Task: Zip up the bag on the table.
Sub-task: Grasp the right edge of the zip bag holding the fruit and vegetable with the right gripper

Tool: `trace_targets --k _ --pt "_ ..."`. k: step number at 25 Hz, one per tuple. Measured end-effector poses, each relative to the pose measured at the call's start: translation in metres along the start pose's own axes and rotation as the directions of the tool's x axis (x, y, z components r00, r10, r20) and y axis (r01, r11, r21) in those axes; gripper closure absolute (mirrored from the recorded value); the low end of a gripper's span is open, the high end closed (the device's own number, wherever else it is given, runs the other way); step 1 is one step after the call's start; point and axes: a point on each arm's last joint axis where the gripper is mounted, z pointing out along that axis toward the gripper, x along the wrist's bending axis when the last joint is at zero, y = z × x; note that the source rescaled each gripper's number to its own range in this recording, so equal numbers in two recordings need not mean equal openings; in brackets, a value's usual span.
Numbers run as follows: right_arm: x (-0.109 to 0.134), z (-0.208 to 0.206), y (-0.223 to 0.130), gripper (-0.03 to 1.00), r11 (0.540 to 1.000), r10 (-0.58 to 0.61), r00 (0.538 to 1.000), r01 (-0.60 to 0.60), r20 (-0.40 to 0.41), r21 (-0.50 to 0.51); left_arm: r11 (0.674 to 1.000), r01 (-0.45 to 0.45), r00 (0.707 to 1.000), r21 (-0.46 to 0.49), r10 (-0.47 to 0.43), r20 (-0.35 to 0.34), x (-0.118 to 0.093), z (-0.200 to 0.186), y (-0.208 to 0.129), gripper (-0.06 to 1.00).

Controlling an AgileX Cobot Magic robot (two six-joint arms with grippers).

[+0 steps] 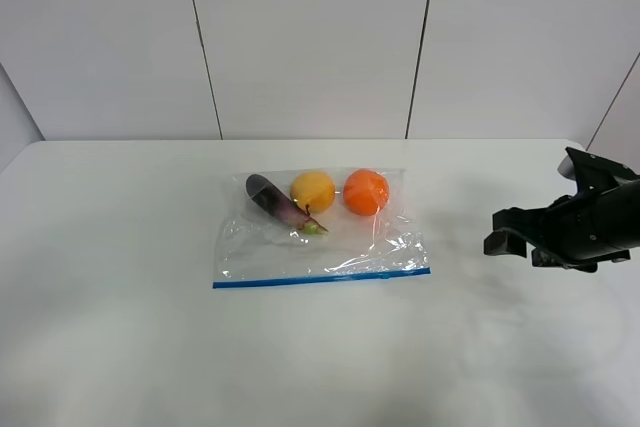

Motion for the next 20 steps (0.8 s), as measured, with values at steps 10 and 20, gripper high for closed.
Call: trace_targets --k 10,20 --pt "-0.002 0.027 -0.004 -0.01 0.999 0.018 0.997 -0.015 -0.071 0.048 1.0 0.0 1.0 0.0 0.0 0.0 0.0 0.0 0.0 -0.06" --pt "0.0 0.037 -0.004 -0.01 0.997 0.013 0.993 -0.003 -0.121 0.083 1.0 0.0 1.0 0.0 0.0 0.0 0.0 0.0 0.0 -0.06"
